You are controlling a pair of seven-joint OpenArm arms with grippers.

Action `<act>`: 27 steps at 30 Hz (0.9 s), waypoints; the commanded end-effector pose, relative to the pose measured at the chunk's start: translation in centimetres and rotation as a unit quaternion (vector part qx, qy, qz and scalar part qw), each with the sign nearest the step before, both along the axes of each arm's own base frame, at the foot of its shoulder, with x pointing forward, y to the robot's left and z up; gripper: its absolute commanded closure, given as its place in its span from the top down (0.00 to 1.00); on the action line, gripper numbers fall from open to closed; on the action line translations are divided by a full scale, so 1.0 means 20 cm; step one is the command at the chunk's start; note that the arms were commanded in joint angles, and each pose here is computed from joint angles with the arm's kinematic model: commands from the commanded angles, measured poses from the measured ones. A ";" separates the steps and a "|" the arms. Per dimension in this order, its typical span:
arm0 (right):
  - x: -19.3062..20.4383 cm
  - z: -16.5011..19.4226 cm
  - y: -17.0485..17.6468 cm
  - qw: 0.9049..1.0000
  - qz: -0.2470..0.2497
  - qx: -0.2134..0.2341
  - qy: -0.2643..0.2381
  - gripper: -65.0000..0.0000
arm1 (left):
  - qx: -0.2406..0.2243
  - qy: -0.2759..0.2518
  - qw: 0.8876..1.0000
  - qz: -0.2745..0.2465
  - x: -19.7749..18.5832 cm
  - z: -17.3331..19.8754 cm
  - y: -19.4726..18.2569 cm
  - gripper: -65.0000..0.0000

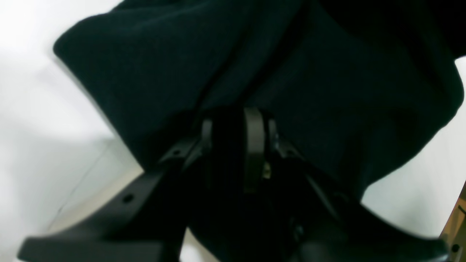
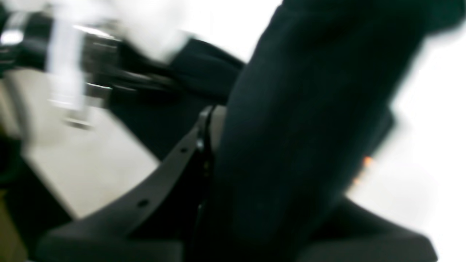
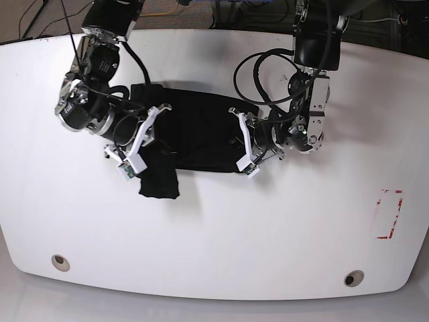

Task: Layout the t-shirt on the table in an organized manner, then fold the t-shirt properly
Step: 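Fold both band ends toward each other with both grippers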

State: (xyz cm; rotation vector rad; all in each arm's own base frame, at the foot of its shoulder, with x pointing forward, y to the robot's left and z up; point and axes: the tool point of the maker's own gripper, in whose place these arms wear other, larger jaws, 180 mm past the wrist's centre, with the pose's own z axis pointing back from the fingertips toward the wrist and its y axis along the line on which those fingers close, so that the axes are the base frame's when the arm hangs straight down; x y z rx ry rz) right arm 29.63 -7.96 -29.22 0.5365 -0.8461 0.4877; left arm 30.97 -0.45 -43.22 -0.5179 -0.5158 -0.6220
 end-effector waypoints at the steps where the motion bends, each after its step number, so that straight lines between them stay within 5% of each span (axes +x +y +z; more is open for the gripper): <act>1: 0.04 0.11 0.07 0.999 0.009 0.032 -0.038 0.00 | 0.106 0.074 0.991 -0.023 -0.19 -0.20 0.14 0.14; 11: 0.04 0.11 0.26 0.995 0.047 0.075 -0.044 0.00 | 0.103 0.074 0.992 -0.024 -0.19 -0.20 0.12 0.14; 18: 0.06 0.04 0.27 0.993 0.035 0.106 -0.026 0.11 | 0.102 0.073 0.992 -0.024 -0.19 -0.19 0.12 0.14; 27: 0.07 -0.02 0.26 0.993 0.024 0.117 -0.009 0.58 | 0.101 0.070 0.992 -0.025 -0.18 -0.18 0.12 0.15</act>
